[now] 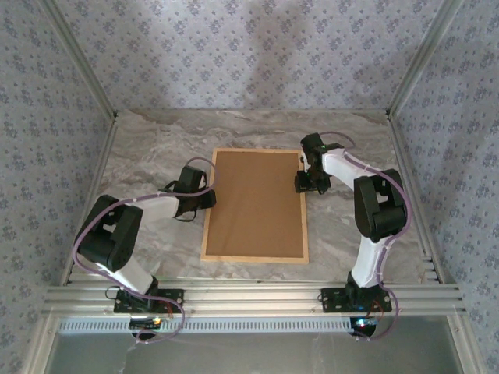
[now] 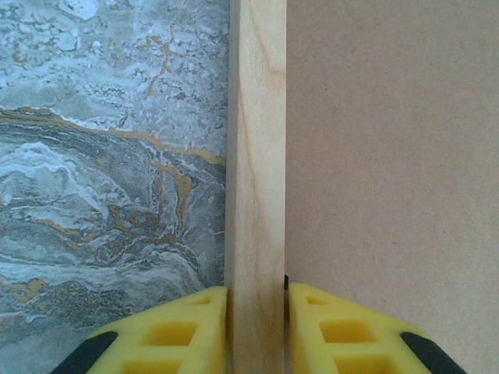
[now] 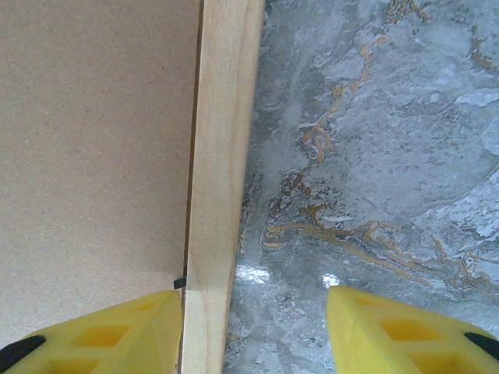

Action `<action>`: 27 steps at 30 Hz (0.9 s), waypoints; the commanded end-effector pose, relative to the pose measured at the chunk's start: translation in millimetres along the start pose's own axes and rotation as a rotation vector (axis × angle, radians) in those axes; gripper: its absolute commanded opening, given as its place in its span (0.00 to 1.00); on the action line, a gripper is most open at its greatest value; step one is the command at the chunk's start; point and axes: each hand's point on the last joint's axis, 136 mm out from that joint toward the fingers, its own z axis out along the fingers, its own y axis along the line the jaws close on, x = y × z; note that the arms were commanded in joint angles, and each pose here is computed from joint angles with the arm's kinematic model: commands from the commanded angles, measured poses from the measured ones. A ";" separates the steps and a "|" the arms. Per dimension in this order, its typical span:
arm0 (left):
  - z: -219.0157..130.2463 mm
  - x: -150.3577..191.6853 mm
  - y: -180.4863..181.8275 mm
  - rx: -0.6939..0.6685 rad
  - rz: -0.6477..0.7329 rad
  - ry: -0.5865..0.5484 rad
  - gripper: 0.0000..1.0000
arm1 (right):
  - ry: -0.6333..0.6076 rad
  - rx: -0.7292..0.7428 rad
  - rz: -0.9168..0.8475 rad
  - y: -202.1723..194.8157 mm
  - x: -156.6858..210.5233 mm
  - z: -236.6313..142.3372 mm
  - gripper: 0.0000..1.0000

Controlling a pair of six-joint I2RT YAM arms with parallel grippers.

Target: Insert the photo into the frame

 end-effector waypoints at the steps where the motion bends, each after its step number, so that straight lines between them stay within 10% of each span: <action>1: 12.1 50.4 20.1 -0.054 0.000 0.174 0.25 | 0.051 0.022 -0.007 -4.6 10.0 11.0 0.53; 27: 12.1 49.3 19.7 -0.055 0.001 0.171 0.25 | 0.132 0.062 -0.055 1.8 22.1 42.1 0.52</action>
